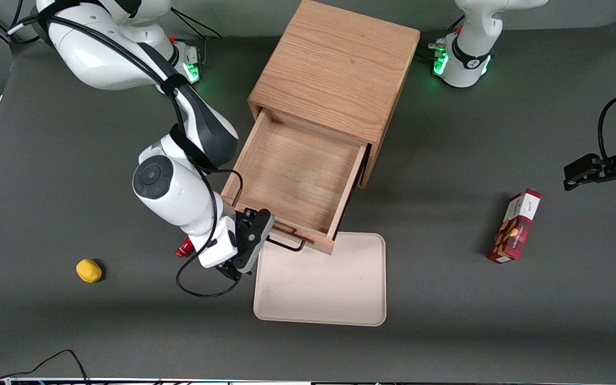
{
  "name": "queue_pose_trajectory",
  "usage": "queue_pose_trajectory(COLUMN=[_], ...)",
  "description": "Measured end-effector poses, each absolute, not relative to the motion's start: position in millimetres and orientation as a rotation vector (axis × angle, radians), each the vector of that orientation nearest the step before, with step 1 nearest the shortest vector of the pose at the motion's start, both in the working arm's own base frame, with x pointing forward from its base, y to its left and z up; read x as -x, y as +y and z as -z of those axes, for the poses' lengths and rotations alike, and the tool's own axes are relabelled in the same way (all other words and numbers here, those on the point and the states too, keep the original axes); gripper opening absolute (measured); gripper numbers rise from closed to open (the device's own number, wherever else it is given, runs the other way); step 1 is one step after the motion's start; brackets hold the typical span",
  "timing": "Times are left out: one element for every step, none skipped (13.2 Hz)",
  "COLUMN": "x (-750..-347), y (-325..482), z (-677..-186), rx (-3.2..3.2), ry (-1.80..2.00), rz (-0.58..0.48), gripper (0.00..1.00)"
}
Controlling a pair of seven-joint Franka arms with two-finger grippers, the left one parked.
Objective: Open upper drawer
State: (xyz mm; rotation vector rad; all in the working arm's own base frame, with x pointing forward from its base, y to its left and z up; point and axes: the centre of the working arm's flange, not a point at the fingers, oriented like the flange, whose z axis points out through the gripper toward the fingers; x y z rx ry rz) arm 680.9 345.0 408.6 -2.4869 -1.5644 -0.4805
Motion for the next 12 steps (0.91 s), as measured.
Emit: queue_pose_trajectory(x=[-682.1, -682.7, -682.6, -681.5, -680.2, -677.4, -672.4, -666.4, -657.8, -646.6, -633.1, -618.2], y=[346.1, 347.4, 348.2, 346.8, 341.1, 327.2, 303.8, 270.8, 235.1, 201.1, 171.7, 146.1], z=[-415.8, -422.3, -428.2, -437.3, -452.7, -475.6, -500.6, -522.9, -539.1, -549.9, -555.4, -559.4], rx=[2.477, 2.47, 2.464, 2.458, 2.461, 2.489, 2.551, 2.629, 2.71, 2.8, 2.889, 2.959], ry=[-1.543, -1.533, -1.523, -1.51, -1.498, -1.471, -1.402, -1.303, -1.191, -1.05, -0.891, -0.761], rz=[0.5, 0.513, 0.516, 0.502, 0.496, 0.482, 0.439, 0.393, 0.338, 0.282, 0.225, 0.163], gripper=[1.0, 1.0, 1.0, 1.0, 1.0, 1.0, 1.0, 1.0, 1.0, 1.0, 1.0, 1.0])
